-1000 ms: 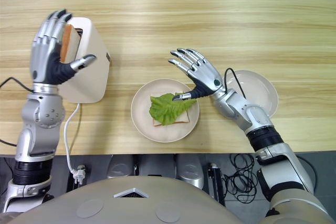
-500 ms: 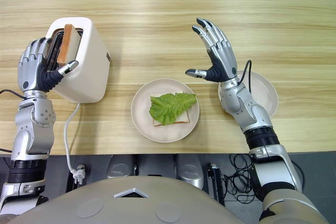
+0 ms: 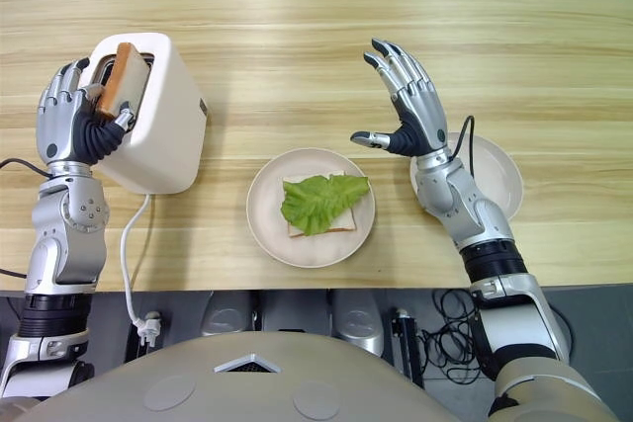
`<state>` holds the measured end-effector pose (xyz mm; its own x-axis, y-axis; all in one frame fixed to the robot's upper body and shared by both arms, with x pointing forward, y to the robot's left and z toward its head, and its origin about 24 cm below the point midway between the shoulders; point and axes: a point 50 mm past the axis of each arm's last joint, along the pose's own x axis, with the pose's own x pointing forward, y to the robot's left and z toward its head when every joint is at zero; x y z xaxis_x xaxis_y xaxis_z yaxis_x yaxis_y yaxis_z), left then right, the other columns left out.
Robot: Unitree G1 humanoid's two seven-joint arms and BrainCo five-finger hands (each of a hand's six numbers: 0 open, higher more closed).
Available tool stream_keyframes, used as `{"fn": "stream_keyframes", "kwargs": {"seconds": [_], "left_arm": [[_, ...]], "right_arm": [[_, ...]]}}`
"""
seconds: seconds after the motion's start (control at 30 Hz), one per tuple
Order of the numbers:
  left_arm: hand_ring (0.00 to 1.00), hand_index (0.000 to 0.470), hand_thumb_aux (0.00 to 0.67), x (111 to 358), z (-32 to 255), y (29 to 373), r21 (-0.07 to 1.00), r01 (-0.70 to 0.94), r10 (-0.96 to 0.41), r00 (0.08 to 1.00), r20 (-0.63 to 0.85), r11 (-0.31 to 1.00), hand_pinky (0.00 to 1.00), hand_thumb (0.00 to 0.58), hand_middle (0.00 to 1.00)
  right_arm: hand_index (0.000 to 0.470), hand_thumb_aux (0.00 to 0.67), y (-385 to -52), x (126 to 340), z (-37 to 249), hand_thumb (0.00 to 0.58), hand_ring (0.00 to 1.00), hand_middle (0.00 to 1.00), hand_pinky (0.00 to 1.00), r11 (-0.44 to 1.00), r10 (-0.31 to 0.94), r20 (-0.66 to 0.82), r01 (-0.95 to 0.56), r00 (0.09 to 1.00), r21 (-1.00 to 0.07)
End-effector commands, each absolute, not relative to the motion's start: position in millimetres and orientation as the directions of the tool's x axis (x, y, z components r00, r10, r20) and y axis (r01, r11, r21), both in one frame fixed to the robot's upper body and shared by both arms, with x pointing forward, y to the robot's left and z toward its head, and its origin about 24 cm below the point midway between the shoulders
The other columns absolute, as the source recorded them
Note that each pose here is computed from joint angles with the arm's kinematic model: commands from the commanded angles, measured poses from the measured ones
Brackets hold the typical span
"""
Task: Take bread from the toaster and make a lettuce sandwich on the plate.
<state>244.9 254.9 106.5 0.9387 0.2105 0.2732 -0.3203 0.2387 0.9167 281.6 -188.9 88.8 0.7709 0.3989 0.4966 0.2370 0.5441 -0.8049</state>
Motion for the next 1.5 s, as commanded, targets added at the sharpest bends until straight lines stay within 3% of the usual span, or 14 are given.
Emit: {"fn": "stream_keyframes", "kwargs": {"seconds": [0.03, 0.3, 0.33, 0.37, 0.4, 0.53, 0.63, 0.77, 0.87, 1.0, 1.17, 1.3, 1.5], "left_arm": [[0.0, 0.46, 0.67, 246, 111, 261, 0.91, -0.353, 0.23, 0.925, 0.304, 0.218, 0.0, 0.58, 0.0], [0.0, 0.46, 0.67, 244, 143, 251, 0.831, -0.501, 0.177, 0.865, 0.47, 0.242, 0.0, 0.58, 0.0], [0.14, 0.46, 0.67, 243, 150, 250, 0.818, -0.523, 0.162, 0.852, 0.498, 0.238, 0.14, 0.58, 0.14], [0.66, 0.46, 0.67, 243, 158, 249, 0.805, -0.545, 0.148, 0.839, 0.524, 0.235, 0.66, 0.58, 0.66], [1.0, 0.46, 0.67, 242, 167, 247, 0.789, -0.568, 0.128, 0.822, 0.554, 0.232, 1.0, 0.58, 1.0], [1.0, 0.46, 0.67, 236, 199, 234, 0.729, -0.636, 0.034, 0.759, 0.65, 0.253, 1.0, 0.58, 1.0], [1.0, 0.46, 0.67, 236, 211, 220, 0.695, -0.571, -0.013, 0.769, 0.64, 0.438, 1.0, 0.58, 1.0], [1.0, 0.46, 0.67, 245, 200, 189, 0.615, -0.212, -0.166, 0.851, 0.498, 0.759, 1.0, 0.58, 1.0], [1.0, 0.46, 0.67, 254, 177, 170, 0.554, 0.059, -0.301, 0.885, 0.356, 0.83, 1.0, 0.58, 1.0], [1.0, 0.46, 0.67, 262, 139, 148, 0.407, 0.38, -0.477, 0.863, 0.168, 0.831, 1.0, 0.58, 1.0], [1.0, 0.46, 0.67, 267, 93, 130, 0.229, 0.638, -0.646, 0.762, -0.047, 0.736, 1.0, 0.58, 1.0], [1.0, 0.46, 0.67, 267, 61, 118, 0.126, 0.741, -0.723, 0.671, -0.162, 0.659, 1.0, 0.58, 1.0], [1.0, 0.46, 0.67, 272, 35, 105, 0.044, 0.778, -0.752, 0.619, -0.227, 0.627, 1.0, 0.58, 1.0]], "right_arm": [[0.0, 0.0, -188, 281, 82, 0.0, 0.0, 0.0, 0.0, 0.535, 0.396, 0.472, 0.22, 0.787, -0.816], [0.0, 0.0, -187, 282, 81, 0.0, 0.0, 0.0, 0.0, 0.531, 0.398, 0.468, 0.218, 0.789, -0.819], [0.0, 0.0, -188, 282, 81, 0.0, 0.0, 0.0, 0.0, 0.531, 0.396, 0.47, 0.221, 0.789, -0.818], [0.0, 0.0, -188, 282, 82, 0.0, 0.0, 0.0, 0.0, 0.532, 0.394, 0.472, 0.223, 0.788, -0.817], [0.0, 0.0, -188, 283, 83, 0.0, 0.0, 0.0, 0.0, 0.534, 0.392, 0.477, 0.227, 0.787, -0.814], [0.0, 0.0, -189, 284, 87, 0.0, 0.0, 0.0, 0.0, 0.545, 0.386, 0.498, 0.244, 0.777, -0.802], [0.0, 0.0, -190, 283, 93, 0.0, 0.0, 0.0, 0.0, 0.57, 0.392, 0.53, 0.254, 0.752, -0.782], [0.0, 0.0, -186, 273, 110, 0.0, 0.0, 0.0, 0.0, 0.592, 0.463, 0.609, 0.286, 0.644, -0.753], [0.0, 0.0, -186, 266, 120, 0.0, 0.0, 0.0, 0.0, 0.612, 0.503, 0.642, 0.286, 0.578, -0.737], [0.0, 0.0, -185, 252, 129, 0.0, 0.0, 0.0, 0.0, 0.605, 0.575, 0.66, 0.292, 0.483, -0.741], [0.0, 0.0, -179, 236, 131, 0.0, 0.0, 0.0, 0.0, 0.535, 0.682, 0.617, 0.307, 0.394, -0.787], [0.0, 0.0, -174, 230, 115, 0.0, 0.0, 0.0, 0.0, 0.431, 0.769, 0.515, 0.288, 0.379, -0.855], [0.0, 0.0, -167, 224, 92, 0.0, 0.0, 0.0, 0.0, 0.323, 0.848, 0.391, 0.236, 0.359, -0.917]]}}
